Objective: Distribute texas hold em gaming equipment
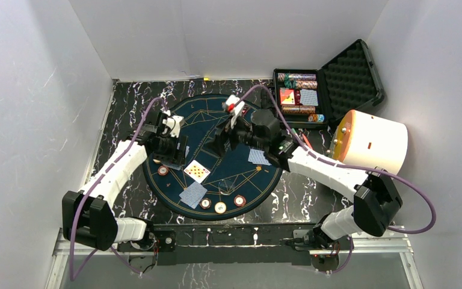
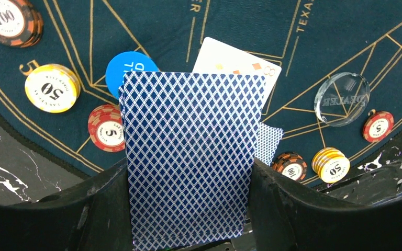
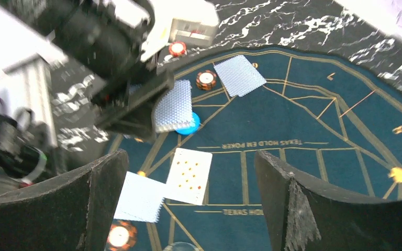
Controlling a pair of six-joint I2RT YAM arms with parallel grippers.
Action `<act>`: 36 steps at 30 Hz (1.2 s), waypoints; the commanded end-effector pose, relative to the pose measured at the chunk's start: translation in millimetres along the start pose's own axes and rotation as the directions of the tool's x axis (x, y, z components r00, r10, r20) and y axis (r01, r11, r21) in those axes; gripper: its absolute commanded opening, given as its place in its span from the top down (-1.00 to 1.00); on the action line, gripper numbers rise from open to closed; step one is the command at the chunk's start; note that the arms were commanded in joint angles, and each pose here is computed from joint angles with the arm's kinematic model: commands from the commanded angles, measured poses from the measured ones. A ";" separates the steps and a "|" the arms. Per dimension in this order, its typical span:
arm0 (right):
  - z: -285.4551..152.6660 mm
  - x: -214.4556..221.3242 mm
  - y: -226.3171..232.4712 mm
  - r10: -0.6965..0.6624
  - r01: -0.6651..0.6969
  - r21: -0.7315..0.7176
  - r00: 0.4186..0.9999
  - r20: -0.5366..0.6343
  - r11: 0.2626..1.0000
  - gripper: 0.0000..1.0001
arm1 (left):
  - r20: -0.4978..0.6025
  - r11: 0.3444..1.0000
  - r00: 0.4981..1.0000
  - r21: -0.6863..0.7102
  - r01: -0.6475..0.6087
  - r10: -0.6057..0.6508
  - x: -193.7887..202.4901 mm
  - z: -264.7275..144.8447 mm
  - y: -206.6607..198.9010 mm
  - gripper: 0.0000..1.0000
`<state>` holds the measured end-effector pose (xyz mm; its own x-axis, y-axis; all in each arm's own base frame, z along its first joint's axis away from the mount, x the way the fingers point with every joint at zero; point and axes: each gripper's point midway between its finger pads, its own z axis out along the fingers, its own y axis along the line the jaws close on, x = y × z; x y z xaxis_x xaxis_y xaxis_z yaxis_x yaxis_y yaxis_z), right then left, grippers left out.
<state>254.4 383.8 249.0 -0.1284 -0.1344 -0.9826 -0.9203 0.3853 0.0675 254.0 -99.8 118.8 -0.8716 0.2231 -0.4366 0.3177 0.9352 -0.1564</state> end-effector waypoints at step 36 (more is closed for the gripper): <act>69.6 49.0 22.5 0.697 -0.827 -0.237 0.558 -0.451 0.509 -0.40 | 0.170 0.945 0.935 0.058 -0.323 0.310 -18.4 -26.5 -66.3 1.00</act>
<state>245.1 449.1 177.3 -0.9053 -0.2269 -0.3590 -0.3884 0.1001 0.9161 237.5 -155.2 146.9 -0.6796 0.4601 -0.5714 0.5946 0.8017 -0.0616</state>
